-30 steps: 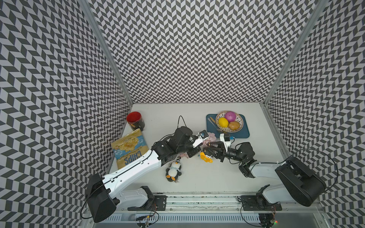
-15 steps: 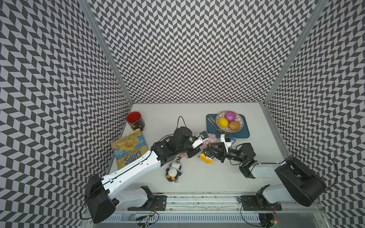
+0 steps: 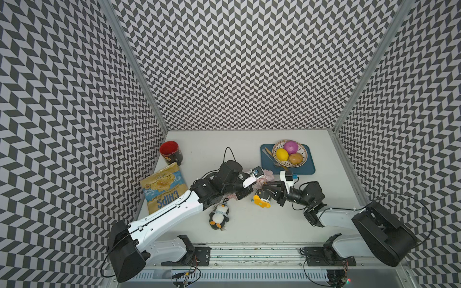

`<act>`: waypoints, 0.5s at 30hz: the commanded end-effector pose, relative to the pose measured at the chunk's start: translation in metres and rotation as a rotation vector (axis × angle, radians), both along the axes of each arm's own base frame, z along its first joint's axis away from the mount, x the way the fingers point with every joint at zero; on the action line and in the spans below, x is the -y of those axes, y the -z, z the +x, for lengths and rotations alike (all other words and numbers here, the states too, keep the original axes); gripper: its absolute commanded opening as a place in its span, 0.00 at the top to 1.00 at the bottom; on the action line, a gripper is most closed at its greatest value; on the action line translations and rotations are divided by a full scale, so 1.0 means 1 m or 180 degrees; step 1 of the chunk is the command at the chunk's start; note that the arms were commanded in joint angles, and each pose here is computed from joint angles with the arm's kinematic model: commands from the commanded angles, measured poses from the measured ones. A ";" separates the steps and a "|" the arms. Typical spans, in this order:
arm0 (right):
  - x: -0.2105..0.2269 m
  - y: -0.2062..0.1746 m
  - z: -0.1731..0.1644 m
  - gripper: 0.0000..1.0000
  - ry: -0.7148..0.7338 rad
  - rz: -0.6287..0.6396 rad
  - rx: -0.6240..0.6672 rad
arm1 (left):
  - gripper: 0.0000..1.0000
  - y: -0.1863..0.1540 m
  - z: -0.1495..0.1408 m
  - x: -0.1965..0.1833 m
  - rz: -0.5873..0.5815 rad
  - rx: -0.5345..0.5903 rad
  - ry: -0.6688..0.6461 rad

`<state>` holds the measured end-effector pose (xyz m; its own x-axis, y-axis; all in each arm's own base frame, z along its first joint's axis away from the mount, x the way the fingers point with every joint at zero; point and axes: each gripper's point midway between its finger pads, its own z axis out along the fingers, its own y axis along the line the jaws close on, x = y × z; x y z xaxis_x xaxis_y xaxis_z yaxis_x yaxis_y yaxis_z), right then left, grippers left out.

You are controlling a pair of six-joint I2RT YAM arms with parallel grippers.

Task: Remove the decoration from the bag
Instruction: Remove the decoration item from the bag.

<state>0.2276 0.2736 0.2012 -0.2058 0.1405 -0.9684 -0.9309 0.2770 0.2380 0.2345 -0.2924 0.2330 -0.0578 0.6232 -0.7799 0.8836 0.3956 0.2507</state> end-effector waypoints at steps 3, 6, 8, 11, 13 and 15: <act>0.000 -0.005 -0.003 0.72 0.0016 -0.0011 0.0168 | 1.00 -0.027 0.000 0.010 -0.0210 0.0180 0.0124; -0.002 -0.005 -0.010 0.68 -0.0111 -0.0031 0.0173 | 1.00 -0.027 -0.001 0.009 -0.0167 0.0223 0.0186; -0.001 -0.005 -0.014 0.65 -0.0163 -0.0051 0.0201 | 1.00 -0.024 -0.003 0.007 -0.0095 0.0251 0.0260; 0.001 -0.007 -0.017 0.59 -0.0185 -0.0081 0.0265 | 1.00 -0.023 -0.013 0.010 -0.0044 0.0332 0.0555; 0.000 -0.006 -0.017 0.53 -0.0209 -0.0124 0.0272 | 1.00 -0.023 -0.015 0.009 -0.0015 0.0463 0.0653; 0.000 -0.005 -0.018 0.51 -0.0215 -0.0130 0.0275 | 1.00 -0.027 -0.016 0.008 -0.0038 0.0521 0.0734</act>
